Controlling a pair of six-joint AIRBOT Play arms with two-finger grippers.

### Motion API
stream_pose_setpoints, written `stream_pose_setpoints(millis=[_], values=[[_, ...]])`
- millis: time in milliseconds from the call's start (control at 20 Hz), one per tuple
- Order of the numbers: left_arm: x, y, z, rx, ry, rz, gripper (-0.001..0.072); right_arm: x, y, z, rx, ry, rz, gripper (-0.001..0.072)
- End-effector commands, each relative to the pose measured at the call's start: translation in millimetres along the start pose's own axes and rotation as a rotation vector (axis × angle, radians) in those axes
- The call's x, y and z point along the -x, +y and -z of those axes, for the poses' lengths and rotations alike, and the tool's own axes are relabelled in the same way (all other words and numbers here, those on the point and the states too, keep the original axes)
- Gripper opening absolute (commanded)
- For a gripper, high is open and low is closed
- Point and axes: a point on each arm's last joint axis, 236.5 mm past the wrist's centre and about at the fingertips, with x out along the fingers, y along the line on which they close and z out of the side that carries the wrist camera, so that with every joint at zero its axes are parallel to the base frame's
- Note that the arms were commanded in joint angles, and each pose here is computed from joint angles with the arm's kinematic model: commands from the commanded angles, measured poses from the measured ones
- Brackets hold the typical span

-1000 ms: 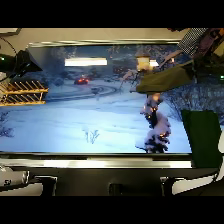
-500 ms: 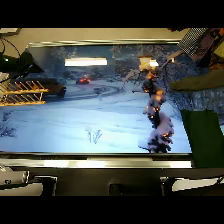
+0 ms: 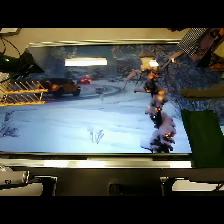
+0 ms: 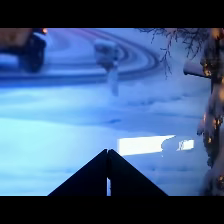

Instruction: Fold the clothes and pants, and hang the long-sleeved shirts on hangers.

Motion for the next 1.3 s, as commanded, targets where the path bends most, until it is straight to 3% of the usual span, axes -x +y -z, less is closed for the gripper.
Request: stream_pose_setpoints(millis=[0, 750, 1250], values=[[0, 0, 0, 0.001, 0.000, 0.000, 0.0019, 19, -34, 8, -0.014, 0.016, 0.146, 0.0028], [0, 0, 0, 0.000, 0.001, 0.000, 0.0019, 60, -164, 25, 0.162, 0.136, 0.704, 0.0030], [0, 0, 0, 0.000, 0.001, 0.000, 0.0019, 37, -248, 66, 0.210, 0.252, 0.890, 0.0031]])
